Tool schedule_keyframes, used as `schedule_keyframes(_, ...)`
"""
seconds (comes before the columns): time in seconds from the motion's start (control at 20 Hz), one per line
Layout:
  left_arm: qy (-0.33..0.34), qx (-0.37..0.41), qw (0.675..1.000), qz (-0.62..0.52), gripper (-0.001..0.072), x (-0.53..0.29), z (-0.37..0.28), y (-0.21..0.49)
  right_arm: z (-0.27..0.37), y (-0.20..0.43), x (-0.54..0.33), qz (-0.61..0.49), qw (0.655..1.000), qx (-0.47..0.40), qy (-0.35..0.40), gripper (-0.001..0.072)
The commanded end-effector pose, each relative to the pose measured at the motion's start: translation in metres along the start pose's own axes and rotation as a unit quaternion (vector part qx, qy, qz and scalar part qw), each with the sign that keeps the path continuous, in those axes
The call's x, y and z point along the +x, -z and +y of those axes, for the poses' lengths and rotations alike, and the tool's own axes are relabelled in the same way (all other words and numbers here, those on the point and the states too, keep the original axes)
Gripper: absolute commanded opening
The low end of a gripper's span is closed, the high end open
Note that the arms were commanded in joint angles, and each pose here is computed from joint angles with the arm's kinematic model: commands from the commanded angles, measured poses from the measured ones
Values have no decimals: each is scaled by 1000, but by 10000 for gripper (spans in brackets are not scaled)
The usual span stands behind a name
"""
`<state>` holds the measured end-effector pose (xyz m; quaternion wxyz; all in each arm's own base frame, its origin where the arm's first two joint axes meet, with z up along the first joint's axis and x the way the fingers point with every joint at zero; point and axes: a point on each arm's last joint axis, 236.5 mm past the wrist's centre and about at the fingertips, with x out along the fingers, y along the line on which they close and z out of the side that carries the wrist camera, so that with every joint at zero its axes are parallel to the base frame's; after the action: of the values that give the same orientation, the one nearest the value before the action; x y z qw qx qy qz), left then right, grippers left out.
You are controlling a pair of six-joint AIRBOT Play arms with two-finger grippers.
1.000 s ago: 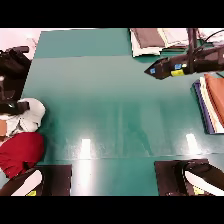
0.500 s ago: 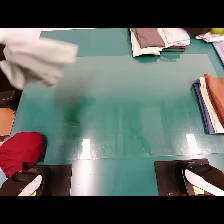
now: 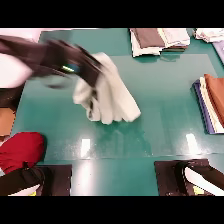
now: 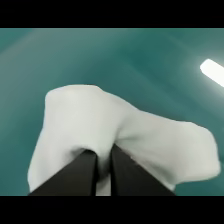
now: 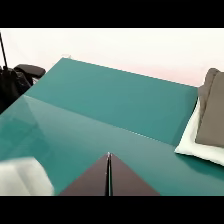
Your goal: Fold the shirts.
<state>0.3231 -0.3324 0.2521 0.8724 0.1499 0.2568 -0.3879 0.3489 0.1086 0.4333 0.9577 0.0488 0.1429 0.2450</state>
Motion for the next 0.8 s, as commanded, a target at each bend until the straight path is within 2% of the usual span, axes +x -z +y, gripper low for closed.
schedule_keyframes(0.0,68,75,994,42,38,77,-82,26,-1,2,-3,6,1000,1,2,22)
schedule_keyframes(0.05,70,75,994,40,295,85,-85,24,-1,2,-3,6,1000,1,2,22)
schedule_keyframes(0.1,63,66,995,34,520,86,-80,17,-1,2,-3,7,1000,1,2,22)
schedule_keyframes(0.25,7,9,999,42,516,76,-11,8,-1,2,-2,7,1000,1,2,22)
schedule_keyframes(0.35,-44,-80,991,93,517,73,60,42,-2,6,-1,12,1000,3,2,22)
schedule_keyframes(0.45,-60,-169,973,144,517,75,110,94,-4,12,3,21,1000,8,1,22)
schedule_keyframes(0.6,-30,-301,933,193,518,91,130,177,-10,28,13,42,999,21,1,22)
schedule_keyframes(0.75,-7,-354,912,207,517,117,113,235,-17,48,25,68,997,37,1,22)
